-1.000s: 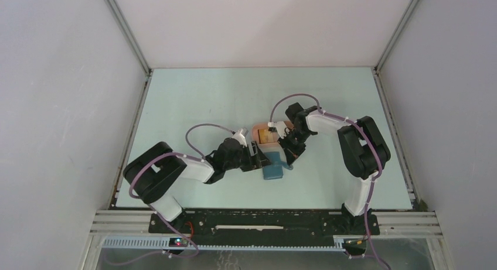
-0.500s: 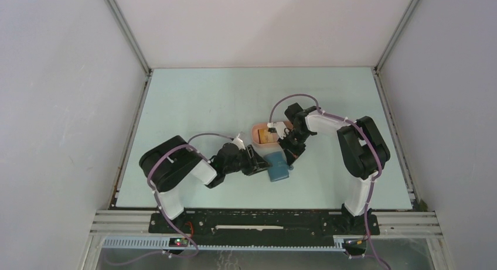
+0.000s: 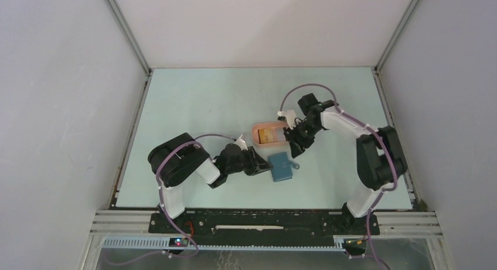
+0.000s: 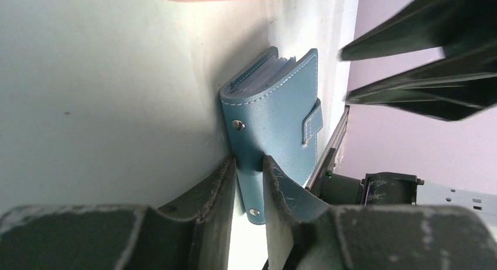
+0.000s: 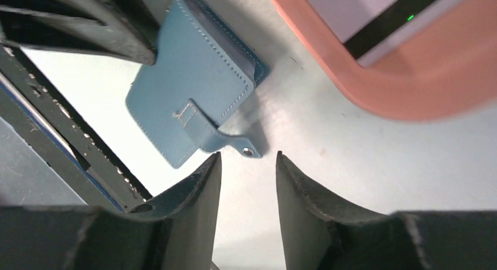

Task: Put the credit cards into the card holder
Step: Close the card holder at the center of the board.

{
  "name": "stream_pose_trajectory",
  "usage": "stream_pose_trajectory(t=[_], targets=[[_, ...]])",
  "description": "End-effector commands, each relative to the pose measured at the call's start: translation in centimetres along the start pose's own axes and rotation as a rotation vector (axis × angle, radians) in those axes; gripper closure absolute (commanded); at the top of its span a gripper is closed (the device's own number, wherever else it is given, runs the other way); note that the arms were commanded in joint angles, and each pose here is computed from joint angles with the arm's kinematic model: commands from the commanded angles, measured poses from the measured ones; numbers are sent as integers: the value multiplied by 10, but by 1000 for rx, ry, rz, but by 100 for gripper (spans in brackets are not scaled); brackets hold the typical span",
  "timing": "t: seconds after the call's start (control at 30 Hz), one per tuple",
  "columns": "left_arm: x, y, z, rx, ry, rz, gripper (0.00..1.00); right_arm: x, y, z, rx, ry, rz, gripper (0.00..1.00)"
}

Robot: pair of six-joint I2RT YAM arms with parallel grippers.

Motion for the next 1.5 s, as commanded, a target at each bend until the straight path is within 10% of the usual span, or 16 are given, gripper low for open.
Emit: stream_pose_trajectory(t=[0.0,0.97,1.47], targets=[[17,66,-6,-255,42,30,70,-18,10,-42,39,-149,-69,50],[34,32,8,-134,125,61,40,13,-1,45,-11,100,31,82],[32,11,10,-60,111,161,97,-3,15,20,-88,2,-7,70]])
Point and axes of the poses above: each gripper's point midway between its finger pads, its own z axis out along the fingers, its own y axis along the line the jaws close on, x = y × z, the point moved 2 cm from there along -z, back along the fingers, and after that the axes turned 5 degrees about -z, right-handed, at the moved point
